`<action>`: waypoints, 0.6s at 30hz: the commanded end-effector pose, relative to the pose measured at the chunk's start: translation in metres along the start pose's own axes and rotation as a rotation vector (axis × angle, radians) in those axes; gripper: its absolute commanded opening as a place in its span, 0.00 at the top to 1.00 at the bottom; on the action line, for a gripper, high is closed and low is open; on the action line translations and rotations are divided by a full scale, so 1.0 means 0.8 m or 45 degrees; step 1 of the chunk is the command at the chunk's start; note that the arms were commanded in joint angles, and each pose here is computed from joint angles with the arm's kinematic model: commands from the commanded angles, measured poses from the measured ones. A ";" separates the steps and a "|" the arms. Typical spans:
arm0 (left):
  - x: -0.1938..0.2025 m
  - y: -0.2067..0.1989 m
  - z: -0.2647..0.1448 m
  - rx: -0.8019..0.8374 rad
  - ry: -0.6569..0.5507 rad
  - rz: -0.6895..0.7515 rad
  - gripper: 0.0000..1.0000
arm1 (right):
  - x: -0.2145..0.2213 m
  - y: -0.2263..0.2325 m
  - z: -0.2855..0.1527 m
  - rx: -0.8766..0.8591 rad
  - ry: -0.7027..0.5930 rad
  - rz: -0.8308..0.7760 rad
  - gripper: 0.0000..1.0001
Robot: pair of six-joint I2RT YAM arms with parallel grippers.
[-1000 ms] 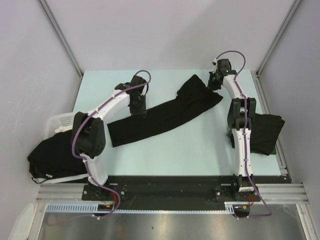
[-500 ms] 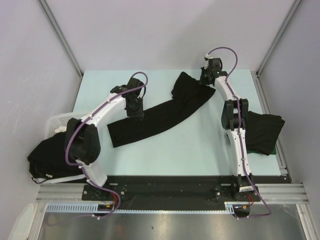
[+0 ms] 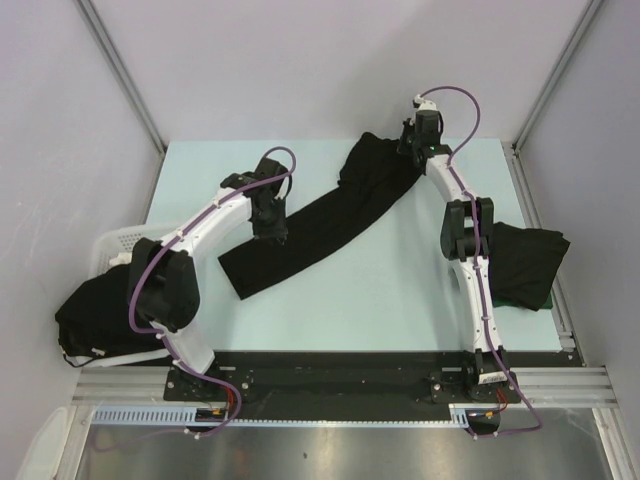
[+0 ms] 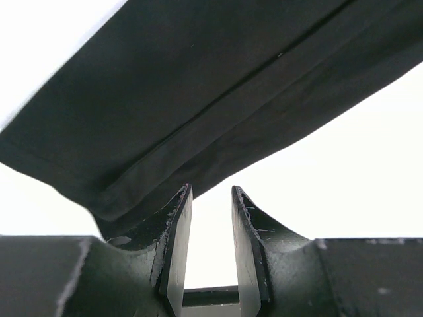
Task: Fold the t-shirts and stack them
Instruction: Rotate the tshirt 90 degrees
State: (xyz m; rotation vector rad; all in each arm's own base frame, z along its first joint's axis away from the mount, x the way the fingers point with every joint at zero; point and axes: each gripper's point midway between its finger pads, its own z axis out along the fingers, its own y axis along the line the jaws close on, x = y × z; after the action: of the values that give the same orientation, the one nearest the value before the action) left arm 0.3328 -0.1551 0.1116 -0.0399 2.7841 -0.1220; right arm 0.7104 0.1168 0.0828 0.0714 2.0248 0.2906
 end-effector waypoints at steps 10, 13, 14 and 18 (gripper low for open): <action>0.000 -0.002 -0.011 -0.004 -0.018 -0.015 0.65 | -0.094 -0.016 0.008 0.062 -0.383 0.022 1.00; 0.001 -0.001 -0.011 -0.005 -0.016 -0.012 0.65 | -0.089 -0.018 0.009 0.086 -0.380 0.017 0.91; 0.001 0.000 -0.010 -0.005 -0.012 -0.014 0.65 | -0.080 -0.020 0.011 0.094 -0.362 0.009 0.81; 0.001 -0.003 -0.012 0.008 -0.015 -0.011 0.65 | -0.076 -0.025 0.009 0.111 -0.365 -0.003 0.54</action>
State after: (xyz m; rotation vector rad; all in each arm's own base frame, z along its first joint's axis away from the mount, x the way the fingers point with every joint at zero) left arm 0.3293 -0.1527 0.1108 -0.0399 2.7979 -0.1063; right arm 0.7389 0.0976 0.0998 0.1352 1.8534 0.2132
